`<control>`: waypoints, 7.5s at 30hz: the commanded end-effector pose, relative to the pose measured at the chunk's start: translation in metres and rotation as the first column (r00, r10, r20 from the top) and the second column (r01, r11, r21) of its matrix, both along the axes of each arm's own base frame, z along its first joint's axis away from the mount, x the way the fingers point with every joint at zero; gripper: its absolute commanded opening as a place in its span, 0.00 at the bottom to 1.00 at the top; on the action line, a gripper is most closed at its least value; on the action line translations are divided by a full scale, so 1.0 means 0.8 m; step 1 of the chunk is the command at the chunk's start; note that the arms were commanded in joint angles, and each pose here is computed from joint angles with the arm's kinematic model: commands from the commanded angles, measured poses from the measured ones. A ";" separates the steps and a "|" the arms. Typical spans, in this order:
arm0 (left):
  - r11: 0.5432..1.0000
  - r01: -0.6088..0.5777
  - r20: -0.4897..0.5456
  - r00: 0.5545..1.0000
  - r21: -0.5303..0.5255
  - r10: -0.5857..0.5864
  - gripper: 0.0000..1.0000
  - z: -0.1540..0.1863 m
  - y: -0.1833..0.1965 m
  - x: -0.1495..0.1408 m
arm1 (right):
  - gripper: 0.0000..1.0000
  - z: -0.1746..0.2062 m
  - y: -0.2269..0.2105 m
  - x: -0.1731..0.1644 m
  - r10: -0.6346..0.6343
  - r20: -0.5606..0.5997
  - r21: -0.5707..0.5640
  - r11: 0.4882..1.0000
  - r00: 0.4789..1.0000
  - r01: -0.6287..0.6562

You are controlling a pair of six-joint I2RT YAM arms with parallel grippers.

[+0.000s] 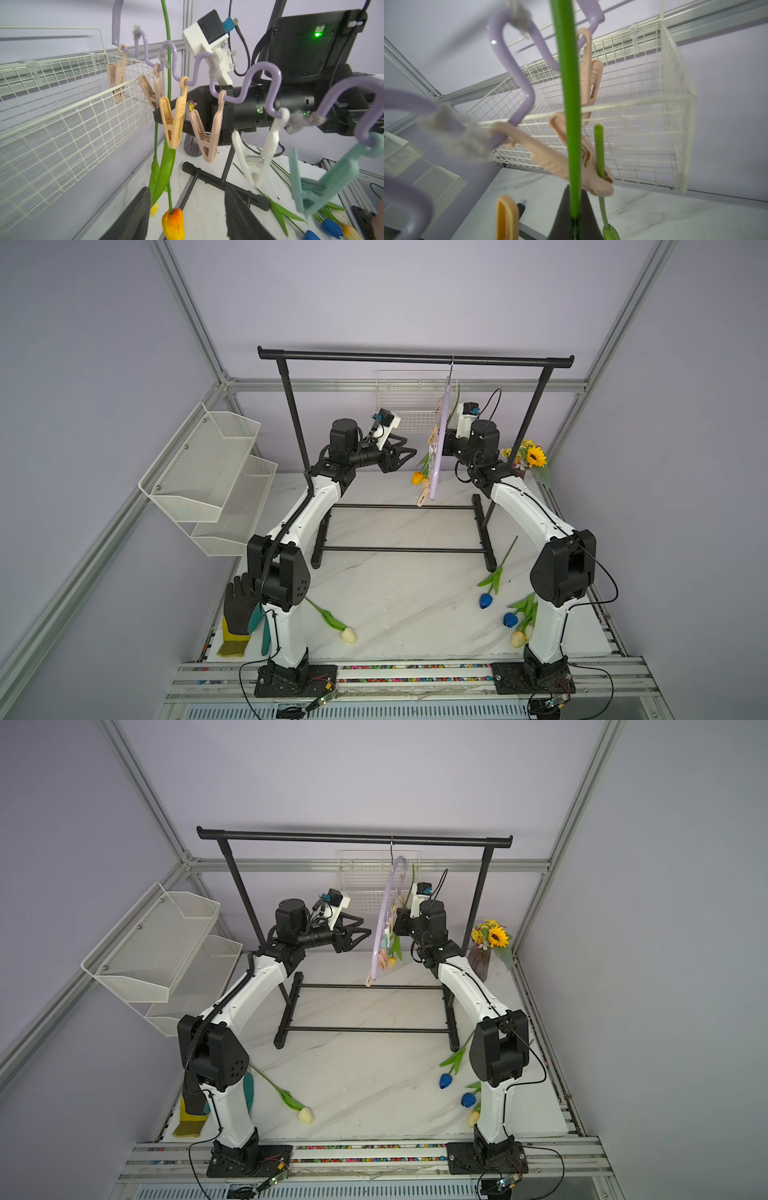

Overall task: Dry the flowers on a clothes hanger
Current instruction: Open the clamp at the hanger, then clamp the flower onto the hanger.

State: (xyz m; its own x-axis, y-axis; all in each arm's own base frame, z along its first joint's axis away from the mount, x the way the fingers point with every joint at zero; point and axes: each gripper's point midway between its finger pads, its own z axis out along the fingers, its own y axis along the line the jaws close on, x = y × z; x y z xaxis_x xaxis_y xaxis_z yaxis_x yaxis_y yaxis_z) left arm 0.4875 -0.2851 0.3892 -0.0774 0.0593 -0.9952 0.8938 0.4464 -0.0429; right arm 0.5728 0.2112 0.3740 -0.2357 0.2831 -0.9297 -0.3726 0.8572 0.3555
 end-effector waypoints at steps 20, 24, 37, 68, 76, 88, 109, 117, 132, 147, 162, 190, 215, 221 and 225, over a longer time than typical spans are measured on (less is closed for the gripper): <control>1.000 0.010 0.067 0.998 0.007 -0.010 0.65 0.045 0.018 -0.015 | 0.00 0.024 0.082 -0.033 0.370 0.069 0.043 0.927 0.926 -0.374; 1.000 0.015 0.068 0.998 0.000 -0.015 0.65 0.050 0.017 -0.013 | 0.00 0.023 0.090 -0.039 0.410 0.071 0.046 0.909 0.909 -0.413; 0.995 -0.035 -0.010 0.999 -0.092 0.034 0.54 0.064 0.008 0.014 | 0.00 0.022 0.096 -0.040 0.435 0.079 0.061 0.896 0.897 -0.440; 0.996 0.021 -0.052 0.998 -0.092 -0.026 0.55 0.047 -0.026 0.024 | 0.00 0.021 0.111 -0.043 0.506 0.074 0.065 0.858 0.860 -0.510; 0.996 0.015 -0.064 0.998 -0.092 -0.021 0.50 0.042 -0.025 0.026 | 0.00 0.020 0.110 -0.042 0.499 0.073 0.066 0.862 0.864 -0.503; 0.995 0.013 -0.077 0.997 -0.095 -0.020 0.36 0.038 -0.029 0.028 | 0.00 0.020 0.108 -0.043 0.490 0.075 0.069 0.866 0.868 -0.495; 0.991 0.025 -0.061 0.998 -0.135 -0.033 0.21 0.054 -0.029 0.025 | 0.00 0.000 0.078 -0.055 0.390 0.024 0.244 0.891 0.921 -0.383; 0.990 0.025 -0.054 0.998 -0.138 -0.033 0.21 0.058 -0.029 0.024 | 0.00 -0.021 0.071 -0.068 0.381 -0.029 0.328 0.877 0.924 -0.351; 0.988 0.026 -0.078 0.996 -0.153 -0.039 0.18 0.057 -0.030 0.023 | 0.00 -0.035 0.102 -0.118 0.580 -0.042 0.395 0.757 0.813 -0.520; 0.986 0.031 -0.087 0.995 -0.165 -0.046 0.16 0.054 -0.031 0.023 | 0.00 -0.018 0.113 -0.148 0.657 0.001 0.468 0.666 0.754 -0.581; 0.986 0.039 -0.102 0.993 -0.160 -0.056 0.15 0.046 -0.033 0.023 | 0.00 -0.018 0.119 -0.141 0.673 0.006 0.487 0.644 0.740 -0.590; 0.988 -0.045 -0.059 0.998 -0.145 0.037 0.77 0.080 -0.009 0.006 | 0.08 -0.048 0.112 -0.120 0.597 -0.083 0.387 0.757 0.798 -0.526; 0.919 -0.392 -0.248 0.896 -0.053 0.368 0.86 0.020 0.093 -0.074 | 0.54 -0.121 0.062 -0.154 0.413 -0.199 0.155 0.909 0.889 -0.388; 0.898 -0.439 -0.364 0.842 -0.034 0.398 0.84 -0.022 0.109 -0.106 | 0.59 -0.144 0.043 -0.173 0.355 -0.229 0.099 0.935 0.907 -0.341; 0.870 -0.492 -0.474 0.760 0.028 0.445 0.82 -0.066 0.120 -0.118 | 0.59 -0.160 0.031 -0.189 0.325 -0.268 0.077 0.946 0.907 -0.316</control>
